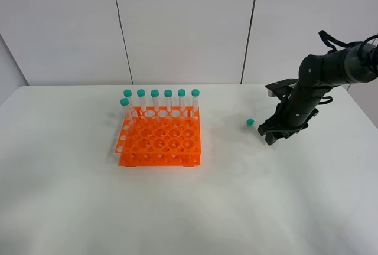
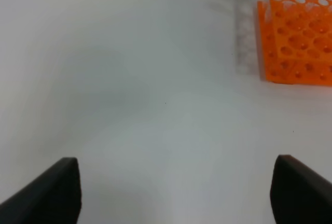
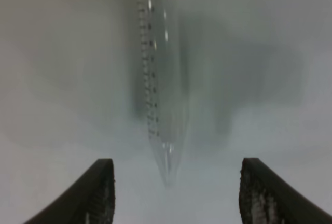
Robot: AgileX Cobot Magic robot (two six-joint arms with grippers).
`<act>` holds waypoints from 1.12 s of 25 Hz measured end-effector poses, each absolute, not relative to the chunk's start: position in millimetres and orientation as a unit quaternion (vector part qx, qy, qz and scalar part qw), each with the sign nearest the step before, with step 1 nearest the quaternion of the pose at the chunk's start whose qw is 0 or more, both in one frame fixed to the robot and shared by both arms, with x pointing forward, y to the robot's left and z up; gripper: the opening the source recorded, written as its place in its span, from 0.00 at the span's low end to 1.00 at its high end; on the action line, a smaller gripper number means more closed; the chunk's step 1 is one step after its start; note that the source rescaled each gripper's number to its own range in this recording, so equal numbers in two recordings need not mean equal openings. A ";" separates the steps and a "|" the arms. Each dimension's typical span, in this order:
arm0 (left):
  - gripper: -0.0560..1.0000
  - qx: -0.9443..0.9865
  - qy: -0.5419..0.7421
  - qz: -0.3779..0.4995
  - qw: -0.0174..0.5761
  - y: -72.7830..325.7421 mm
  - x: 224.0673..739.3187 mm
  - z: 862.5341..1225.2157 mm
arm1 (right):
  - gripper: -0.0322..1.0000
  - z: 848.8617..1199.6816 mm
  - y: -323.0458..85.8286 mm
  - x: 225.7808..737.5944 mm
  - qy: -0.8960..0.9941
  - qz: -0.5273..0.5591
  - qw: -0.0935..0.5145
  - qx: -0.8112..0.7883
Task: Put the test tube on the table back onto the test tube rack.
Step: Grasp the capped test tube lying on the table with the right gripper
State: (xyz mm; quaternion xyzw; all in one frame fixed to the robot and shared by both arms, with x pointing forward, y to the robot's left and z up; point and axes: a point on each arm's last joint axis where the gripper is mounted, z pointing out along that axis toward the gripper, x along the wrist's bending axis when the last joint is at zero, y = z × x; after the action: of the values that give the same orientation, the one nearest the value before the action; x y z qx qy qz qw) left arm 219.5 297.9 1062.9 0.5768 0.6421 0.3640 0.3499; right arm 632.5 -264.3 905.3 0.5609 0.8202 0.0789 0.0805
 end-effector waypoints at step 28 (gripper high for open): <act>1.00 0.577 0.642 0.364 0.350 297.9 219.5 1062.9 | 0.58 877.8 -262.9 636.7 0.819 0.077 0.069 0.564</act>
State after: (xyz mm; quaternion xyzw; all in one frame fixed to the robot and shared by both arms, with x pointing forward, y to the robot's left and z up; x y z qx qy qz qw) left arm 219.5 297.9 1062.9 0.5768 0.6421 0.3640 0.3499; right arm 636.7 -262.9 877.8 0.5637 0.8195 0.0769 0.0691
